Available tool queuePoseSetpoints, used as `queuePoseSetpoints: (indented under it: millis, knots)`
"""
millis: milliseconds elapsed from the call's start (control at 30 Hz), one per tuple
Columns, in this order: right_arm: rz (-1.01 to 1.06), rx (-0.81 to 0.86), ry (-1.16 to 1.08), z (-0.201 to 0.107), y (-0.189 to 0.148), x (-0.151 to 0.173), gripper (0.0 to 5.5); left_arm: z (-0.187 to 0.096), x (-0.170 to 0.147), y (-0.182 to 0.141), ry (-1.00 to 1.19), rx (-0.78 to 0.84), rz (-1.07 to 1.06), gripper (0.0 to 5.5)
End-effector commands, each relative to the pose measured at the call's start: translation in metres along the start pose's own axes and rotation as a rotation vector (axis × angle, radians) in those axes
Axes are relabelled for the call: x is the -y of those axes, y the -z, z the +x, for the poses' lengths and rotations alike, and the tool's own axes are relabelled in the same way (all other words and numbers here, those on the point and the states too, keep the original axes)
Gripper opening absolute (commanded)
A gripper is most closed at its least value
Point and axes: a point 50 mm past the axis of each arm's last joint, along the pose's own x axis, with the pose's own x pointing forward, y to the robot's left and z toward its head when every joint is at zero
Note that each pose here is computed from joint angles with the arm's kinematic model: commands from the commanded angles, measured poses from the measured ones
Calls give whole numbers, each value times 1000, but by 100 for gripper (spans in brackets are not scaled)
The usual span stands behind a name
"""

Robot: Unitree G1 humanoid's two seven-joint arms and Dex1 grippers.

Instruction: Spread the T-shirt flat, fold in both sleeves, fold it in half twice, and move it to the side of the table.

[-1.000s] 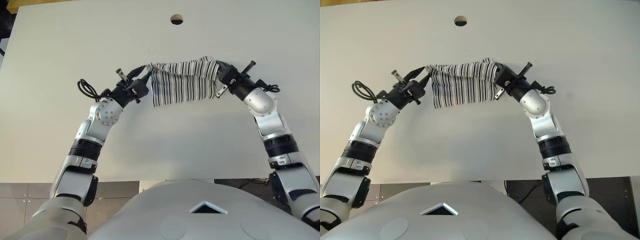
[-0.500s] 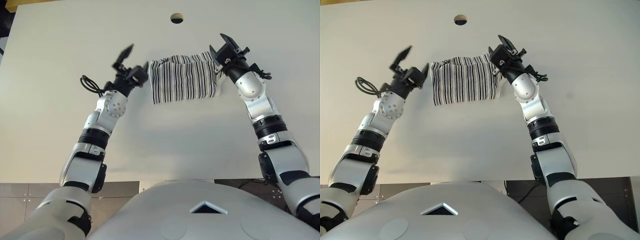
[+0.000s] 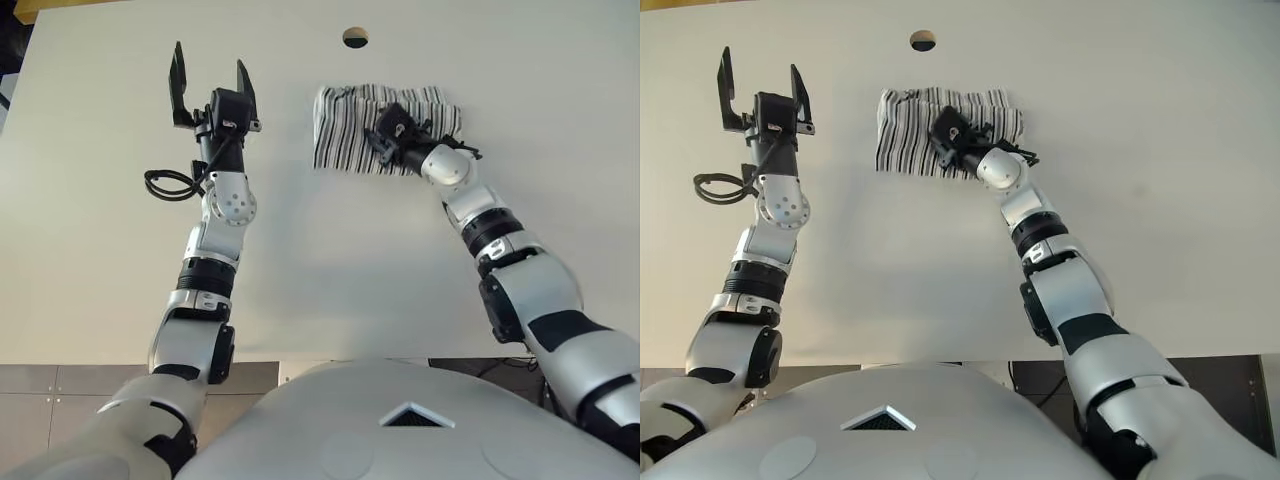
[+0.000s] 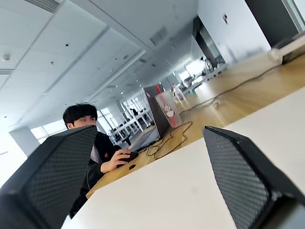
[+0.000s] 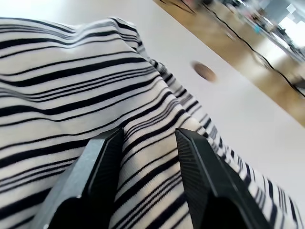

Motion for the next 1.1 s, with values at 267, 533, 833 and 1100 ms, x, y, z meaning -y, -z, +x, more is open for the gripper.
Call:
queuePoseSetpoints:
  millis: [267, 533, 833, 1100]
  knots:
    - [881, -264, 1259, -157, 115, 159, 202, -19, 1, -12, -41, 29, -71, 411]
    - [898, -230, 1526, -182, 116, 172, 202, -18, 14, -15, -27, 55, -62, 411]
    - [308, 399, 1236, -103, 18, 120, 202, 2, 47, -58, 32, 116, -336, 411]
    - [134, 686, 1016, -104, -17, 47, 202, -15, 61, -67, 97, 139, -606, 411]
